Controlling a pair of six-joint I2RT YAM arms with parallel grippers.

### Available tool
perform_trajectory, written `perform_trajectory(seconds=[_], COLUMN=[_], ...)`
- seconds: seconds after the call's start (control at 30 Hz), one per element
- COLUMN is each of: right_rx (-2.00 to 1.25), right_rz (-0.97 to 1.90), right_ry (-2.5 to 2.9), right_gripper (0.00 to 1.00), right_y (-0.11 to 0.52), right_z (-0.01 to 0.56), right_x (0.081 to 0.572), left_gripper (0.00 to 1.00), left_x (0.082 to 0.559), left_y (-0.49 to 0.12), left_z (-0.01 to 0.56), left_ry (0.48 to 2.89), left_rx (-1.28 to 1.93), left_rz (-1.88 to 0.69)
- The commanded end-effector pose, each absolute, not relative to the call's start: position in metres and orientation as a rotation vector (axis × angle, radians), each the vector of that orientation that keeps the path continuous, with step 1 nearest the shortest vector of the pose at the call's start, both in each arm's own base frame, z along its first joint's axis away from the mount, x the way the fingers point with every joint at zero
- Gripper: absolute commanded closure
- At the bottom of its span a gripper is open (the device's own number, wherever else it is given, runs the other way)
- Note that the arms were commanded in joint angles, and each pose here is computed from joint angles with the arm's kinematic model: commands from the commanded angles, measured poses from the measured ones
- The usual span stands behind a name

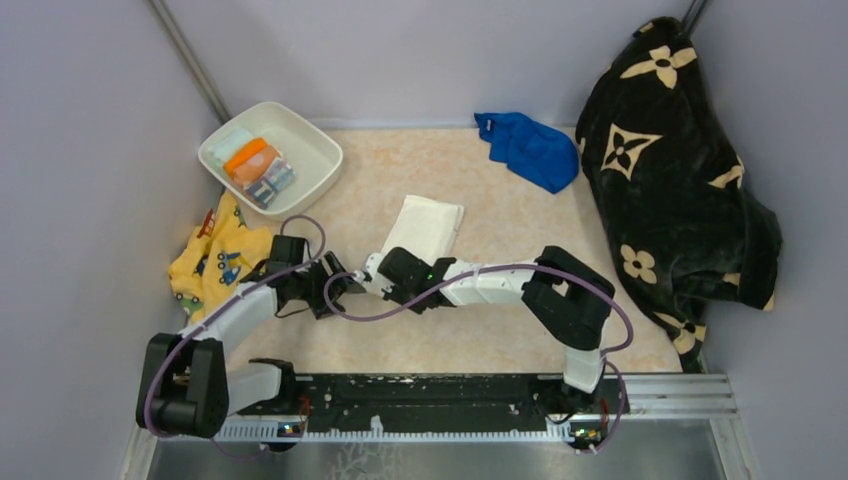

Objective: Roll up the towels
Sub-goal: Roll the towel at the center of the board.

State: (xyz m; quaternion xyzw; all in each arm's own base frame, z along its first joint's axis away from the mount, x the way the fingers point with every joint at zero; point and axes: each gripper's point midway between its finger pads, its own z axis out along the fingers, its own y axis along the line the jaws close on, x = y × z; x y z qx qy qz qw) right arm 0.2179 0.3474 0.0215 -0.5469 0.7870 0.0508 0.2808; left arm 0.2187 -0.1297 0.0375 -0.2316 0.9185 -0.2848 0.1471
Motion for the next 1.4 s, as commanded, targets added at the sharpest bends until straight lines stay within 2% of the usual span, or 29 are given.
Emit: perform_trajectory(seconds=[0.0,0.1,0.2,0.5,0.67,0.83,1.0,1.1,1.2,1.3,1.37], right_rx=[-1.474,-1.353,-1.237,-1.008,-0.957,-0.937,-0.939,-0.961,-1.001,-1.059,-1.092], right_rz=[0.428,0.701,0.857,1.131,1.189,1.188,1.092,0.985,0.856,0.714,0.633], right_ry=[2.233,2.260,2.268,2.261,2.268,2.265,2.237,2.204,2.133,2.067,2.031], right_gripper=[1.00,1.00,1.00,1.00,1.00,1.00,0.99,0.91,0.78,0.65,0.61], right_y=[0.363,0.381,0.387,0.393,0.390,0.388,0.379,0.374,0.373,0.376,0.378], right_z=[0.020,0.042,0.057,0.078,0.077,0.076,0.078,0.080,0.096,0.101,0.099], right_x=[0.191,0.187,0.193,0.201,0.202,0.203,0.210,0.212,0.214,0.210,0.207], left_gripper=[0.21,0.21,0.21,0.26,0.31,0.46,0.67,0.79,0.89,0.93,0.94], left_x=[0.221,0.224,0.227,0.231,0.242,0.251,0.256,0.260,0.262,0.263,0.262], left_y=[-0.139,-0.142,-0.144,-0.161,-0.174,-0.180,-0.176,-0.176,-0.178,-0.179,-0.180], left_z=[0.052,0.061,0.067,0.061,0.057,0.049,0.038,0.037,0.040,0.043,0.044], left_ry=[2.574,2.530,2.494,2.485,2.497,2.511,2.520,2.522,2.522,2.519,2.521], left_rx=[-0.729,-0.769,-0.800,-0.848,-0.826,-0.810,-0.822,-0.817,-0.810,-0.805,-0.804], left_rz=[-0.926,-0.967,-0.991,-1.026,-1.021,-0.972,-0.896,-0.886,-0.892,-0.891,-0.891])
